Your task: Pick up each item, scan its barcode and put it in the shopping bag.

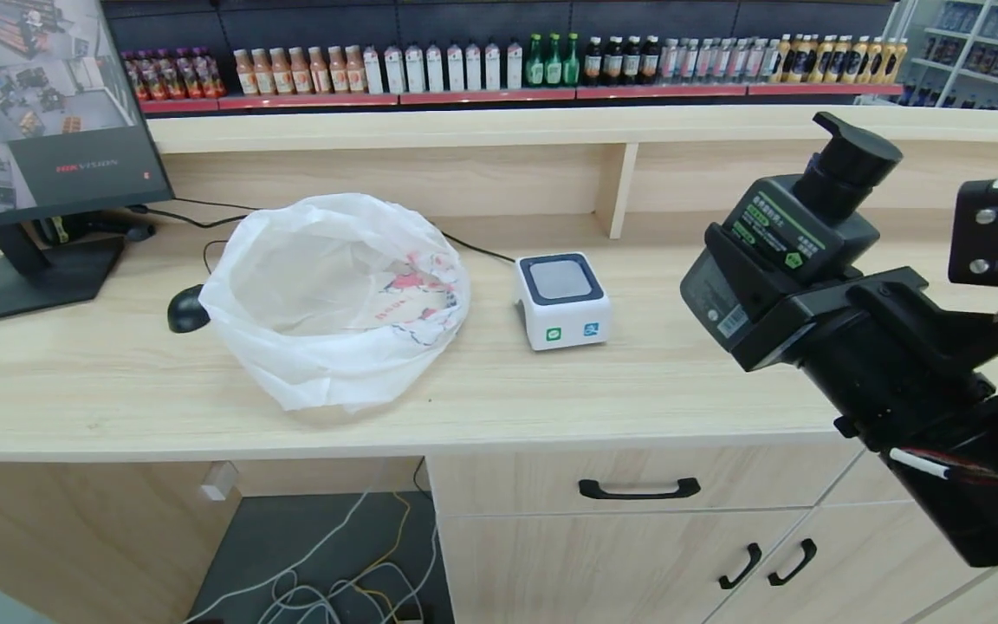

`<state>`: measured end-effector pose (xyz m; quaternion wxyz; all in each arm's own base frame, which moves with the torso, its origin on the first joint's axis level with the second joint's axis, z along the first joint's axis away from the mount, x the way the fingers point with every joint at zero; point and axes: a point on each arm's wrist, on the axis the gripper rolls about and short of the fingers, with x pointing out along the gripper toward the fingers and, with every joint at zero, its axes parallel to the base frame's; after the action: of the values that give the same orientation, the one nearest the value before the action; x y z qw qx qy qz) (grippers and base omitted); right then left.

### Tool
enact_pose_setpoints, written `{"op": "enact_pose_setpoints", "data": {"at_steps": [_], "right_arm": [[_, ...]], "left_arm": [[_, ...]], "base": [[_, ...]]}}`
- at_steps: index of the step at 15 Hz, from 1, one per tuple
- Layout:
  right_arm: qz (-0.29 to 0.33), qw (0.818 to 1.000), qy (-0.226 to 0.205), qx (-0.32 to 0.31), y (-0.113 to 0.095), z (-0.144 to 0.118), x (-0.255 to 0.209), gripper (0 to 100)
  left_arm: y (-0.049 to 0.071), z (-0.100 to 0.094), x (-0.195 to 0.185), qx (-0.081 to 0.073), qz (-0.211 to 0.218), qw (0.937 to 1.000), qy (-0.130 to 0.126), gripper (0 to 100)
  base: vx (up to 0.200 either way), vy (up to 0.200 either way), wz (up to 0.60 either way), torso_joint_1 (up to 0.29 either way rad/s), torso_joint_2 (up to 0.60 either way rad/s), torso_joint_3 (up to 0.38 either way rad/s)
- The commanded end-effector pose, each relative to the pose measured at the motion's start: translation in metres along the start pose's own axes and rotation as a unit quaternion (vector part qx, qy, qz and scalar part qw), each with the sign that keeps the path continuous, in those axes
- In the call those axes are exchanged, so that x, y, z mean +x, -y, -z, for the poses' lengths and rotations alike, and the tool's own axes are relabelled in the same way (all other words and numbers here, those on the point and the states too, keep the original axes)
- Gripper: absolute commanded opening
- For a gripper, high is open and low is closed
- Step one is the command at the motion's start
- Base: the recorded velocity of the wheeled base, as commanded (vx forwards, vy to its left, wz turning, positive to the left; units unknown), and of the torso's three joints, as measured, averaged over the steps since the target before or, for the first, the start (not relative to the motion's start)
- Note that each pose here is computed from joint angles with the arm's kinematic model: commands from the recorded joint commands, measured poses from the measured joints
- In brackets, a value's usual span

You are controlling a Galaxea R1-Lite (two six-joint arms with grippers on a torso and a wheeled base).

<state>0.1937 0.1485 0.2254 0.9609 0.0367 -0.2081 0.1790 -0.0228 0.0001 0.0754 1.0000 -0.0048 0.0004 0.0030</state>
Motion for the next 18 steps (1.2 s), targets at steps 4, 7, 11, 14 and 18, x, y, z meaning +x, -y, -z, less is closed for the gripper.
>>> {"op": "enact_pose_setpoints", "data": {"at_steps": [4,7,11,14,18], "right_arm": [[0.005,1.0,0.004,-0.004,-0.001,0.004,0.007,0],[0.008,1.0,0.021,-0.002,-0.003,0.001,0.014,0],[0.039,0.999,0.015,-0.005,-0.002,0.003,0.015,0],[0.059,0.998,-0.003,-0.007,-0.002,0.011,0.014,0],[0.037,0.997,-0.021,-0.065,0.003,0.028,0.022,0]], "left_arm": [[0.0,0.0,0.0,-0.001,-0.001,1.0,0.0,100],[0.0,0.0,0.0,-0.001,-0.001,1.0,0.0,100],[0.0,0.0,0.0,0.001,-0.001,1.0,0.0,100],[0.0,0.0,0.0,0.001,-0.001,1.0,0.0,100],[0.0,0.0,0.0,0.001,-0.001,1.0,0.0,100]], "base": [[0.0,0.2,0.0,0.005,0.01,0.004],[0.0,0.2,0.0,0.004,0.0,-0.001],[0.0,0.1,0.0,0.001,0.0,0.001],[0.0,0.0,0.0,0.0,0.0,0.0],[0.0,0.0,0.0,0.0,0.0,0.0]]}}
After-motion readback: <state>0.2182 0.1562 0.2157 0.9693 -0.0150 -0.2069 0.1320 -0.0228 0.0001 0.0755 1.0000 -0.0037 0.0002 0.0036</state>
